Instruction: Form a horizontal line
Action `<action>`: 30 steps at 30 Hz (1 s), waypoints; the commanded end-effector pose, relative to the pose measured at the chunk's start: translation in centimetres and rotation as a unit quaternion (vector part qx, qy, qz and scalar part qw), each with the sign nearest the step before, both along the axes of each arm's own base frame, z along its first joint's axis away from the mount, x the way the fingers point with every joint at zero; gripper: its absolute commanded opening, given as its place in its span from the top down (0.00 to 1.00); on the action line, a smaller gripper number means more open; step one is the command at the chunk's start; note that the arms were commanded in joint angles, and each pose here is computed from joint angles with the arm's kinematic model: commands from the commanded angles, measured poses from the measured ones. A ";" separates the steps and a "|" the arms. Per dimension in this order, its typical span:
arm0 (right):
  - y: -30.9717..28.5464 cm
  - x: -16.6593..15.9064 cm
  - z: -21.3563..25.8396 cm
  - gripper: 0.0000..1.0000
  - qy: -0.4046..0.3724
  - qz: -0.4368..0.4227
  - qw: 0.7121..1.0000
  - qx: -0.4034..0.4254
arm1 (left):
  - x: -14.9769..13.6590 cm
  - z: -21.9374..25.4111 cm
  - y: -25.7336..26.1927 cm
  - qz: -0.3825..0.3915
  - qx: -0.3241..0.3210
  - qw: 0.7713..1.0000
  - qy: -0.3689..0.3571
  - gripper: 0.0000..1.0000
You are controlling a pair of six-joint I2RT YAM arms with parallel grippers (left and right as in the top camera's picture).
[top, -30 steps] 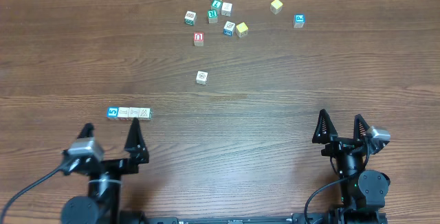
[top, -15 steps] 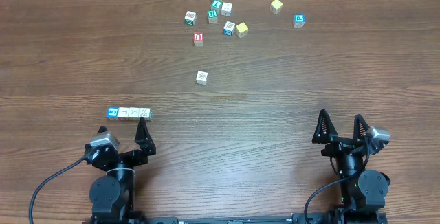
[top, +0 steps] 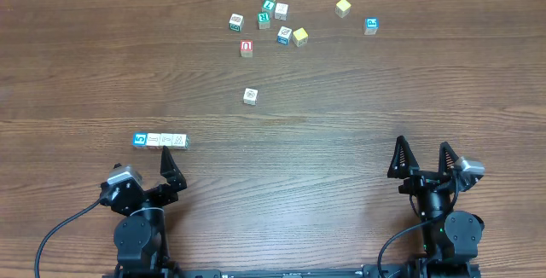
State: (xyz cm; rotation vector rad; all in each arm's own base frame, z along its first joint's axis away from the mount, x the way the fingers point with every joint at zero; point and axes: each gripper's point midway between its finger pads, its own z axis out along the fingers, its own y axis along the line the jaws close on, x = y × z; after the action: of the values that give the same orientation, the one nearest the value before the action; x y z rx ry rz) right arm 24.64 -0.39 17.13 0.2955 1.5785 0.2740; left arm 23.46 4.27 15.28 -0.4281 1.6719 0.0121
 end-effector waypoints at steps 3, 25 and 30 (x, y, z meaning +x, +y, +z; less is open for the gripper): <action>0.0 0.0 -0.2 0.00 -0.002 0.001 1.000 -0.002 | -0.1 0.4 0.5 0.015 -0.002 1.000 -0.011 0.01; 0.0 0.0 -0.2 0.00 -0.002 0.001 1.000 -0.002 | 1.1 0.6 -2.3 -0.082 0.116 0.990 -0.023 0.00; 0.0 0.0 -0.2 0.00 -0.002 0.001 1.000 -0.002 | 1.1 0.6 -2.4 -0.087 0.116 0.989 -0.024 0.01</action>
State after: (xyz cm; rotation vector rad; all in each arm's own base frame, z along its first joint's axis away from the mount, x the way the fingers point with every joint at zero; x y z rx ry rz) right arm 24.64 -0.39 17.12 0.2956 1.5789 0.2740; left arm 24.52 2.02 15.94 -0.1332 1.6348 0.0599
